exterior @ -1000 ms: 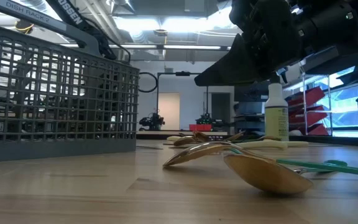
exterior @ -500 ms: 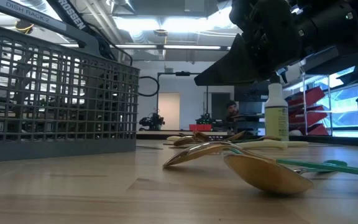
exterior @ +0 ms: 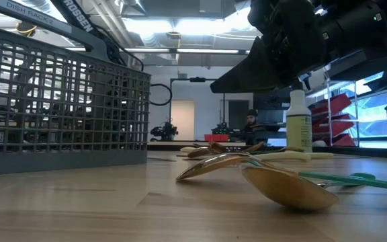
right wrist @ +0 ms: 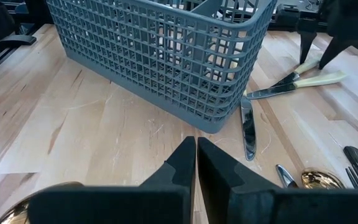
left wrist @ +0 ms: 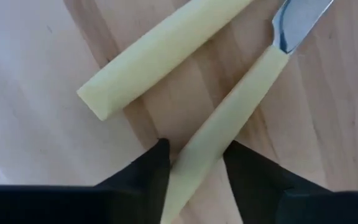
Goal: Sort silverware
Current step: Put the table knife into the silverware tray
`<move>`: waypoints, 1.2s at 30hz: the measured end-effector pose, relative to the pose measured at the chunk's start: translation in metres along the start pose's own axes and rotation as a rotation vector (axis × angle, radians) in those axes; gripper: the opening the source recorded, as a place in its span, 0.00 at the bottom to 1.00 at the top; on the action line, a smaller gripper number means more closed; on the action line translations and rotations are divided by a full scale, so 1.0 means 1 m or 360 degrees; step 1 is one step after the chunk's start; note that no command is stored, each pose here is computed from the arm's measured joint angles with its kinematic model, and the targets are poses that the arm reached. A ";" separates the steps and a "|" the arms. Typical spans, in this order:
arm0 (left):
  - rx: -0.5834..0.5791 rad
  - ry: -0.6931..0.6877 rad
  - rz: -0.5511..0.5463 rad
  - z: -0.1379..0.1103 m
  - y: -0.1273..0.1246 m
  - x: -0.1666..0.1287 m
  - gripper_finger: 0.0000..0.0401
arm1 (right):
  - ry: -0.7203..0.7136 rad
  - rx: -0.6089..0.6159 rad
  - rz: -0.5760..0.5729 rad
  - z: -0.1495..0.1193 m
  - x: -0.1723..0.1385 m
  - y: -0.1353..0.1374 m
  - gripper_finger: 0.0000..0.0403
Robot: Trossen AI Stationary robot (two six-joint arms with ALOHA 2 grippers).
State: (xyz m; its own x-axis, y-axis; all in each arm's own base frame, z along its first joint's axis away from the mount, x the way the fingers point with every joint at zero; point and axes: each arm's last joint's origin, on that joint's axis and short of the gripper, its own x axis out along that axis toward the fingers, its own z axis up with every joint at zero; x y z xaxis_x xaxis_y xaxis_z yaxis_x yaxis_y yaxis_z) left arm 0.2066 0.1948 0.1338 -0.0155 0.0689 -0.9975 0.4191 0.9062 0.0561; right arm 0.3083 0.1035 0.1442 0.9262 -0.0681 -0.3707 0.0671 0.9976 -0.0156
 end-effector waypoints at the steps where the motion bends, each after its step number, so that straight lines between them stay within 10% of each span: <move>1: 0.0012 0.0002 -0.0006 0.000 -0.001 0.000 0.30 | 0.0000 0.0000 0.0000 0.000 0.000 0.000 0.00; 36: -0.0018 0.0045 -0.0040 0.011 -0.016 -0.022 0.14 | 0.0001 0.0011 0.0000 0.000 0.000 0.000 0.00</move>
State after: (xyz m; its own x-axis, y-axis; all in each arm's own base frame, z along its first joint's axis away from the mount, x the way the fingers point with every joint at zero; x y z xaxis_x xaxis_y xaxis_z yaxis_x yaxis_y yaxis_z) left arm 0.2098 0.1739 0.1540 -0.0517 0.0576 -0.9970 0.4079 0.9125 0.0315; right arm 0.3082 0.1034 0.1441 0.9260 -0.0679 -0.3714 0.0695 0.9975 -0.0092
